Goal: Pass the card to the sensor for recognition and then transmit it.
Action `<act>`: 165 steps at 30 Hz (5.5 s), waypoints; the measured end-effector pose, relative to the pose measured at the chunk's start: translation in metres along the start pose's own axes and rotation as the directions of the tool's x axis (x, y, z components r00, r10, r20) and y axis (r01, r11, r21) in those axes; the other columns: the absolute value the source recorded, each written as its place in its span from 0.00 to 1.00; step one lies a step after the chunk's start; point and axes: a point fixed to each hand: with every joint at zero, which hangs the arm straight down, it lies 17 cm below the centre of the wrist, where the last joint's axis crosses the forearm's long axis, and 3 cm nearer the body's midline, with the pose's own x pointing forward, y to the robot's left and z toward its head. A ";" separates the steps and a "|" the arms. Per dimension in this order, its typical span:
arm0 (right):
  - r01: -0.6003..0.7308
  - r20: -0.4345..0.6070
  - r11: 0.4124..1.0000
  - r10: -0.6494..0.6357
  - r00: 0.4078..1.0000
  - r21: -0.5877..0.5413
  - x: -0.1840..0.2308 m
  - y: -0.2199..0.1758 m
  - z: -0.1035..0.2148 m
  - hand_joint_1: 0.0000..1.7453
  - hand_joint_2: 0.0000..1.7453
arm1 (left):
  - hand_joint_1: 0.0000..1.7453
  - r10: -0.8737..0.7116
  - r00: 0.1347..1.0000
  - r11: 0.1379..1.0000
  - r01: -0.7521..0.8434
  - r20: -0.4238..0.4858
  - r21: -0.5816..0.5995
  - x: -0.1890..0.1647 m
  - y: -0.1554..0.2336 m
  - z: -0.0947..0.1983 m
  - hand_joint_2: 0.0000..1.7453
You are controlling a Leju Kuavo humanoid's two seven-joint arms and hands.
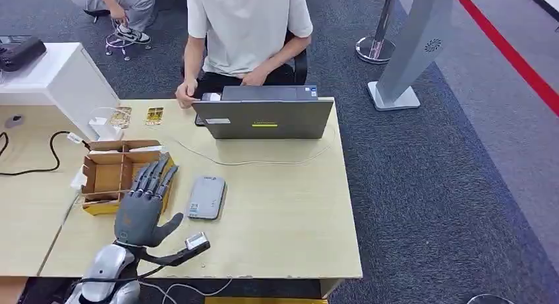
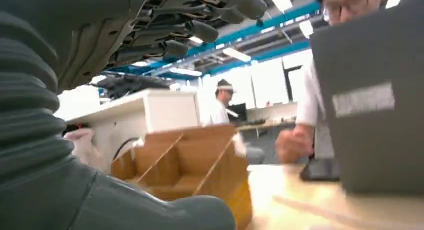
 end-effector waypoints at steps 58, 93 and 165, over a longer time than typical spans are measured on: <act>-0.067 0.009 0.997 0.067 0.998 0.038 0.014 0.013 -0.001 0.00 0.00 | 0.00 -0.177 0.966 0.981 0.190 -0.190 0.052 -0.103 -0.019 -0.022 1.00; -0.071 0.011 0.997 0.071 0.997 0.033 0.013 0.012 -0.001 0.00 0.00 | 1.00 -0.132 0.963 0.990 0.140 -0.236 0.019 -0.107 -0.029 -0.008 1.00; -0.123 -0.003 0.989 0.124 0.992 0.083 0.018 0.031 0.000 0.00 0.00 | 0.00 -0.033 0.985 0.907 0.100 -0.167 0.410 -0.122 0.149 -0.149 1.00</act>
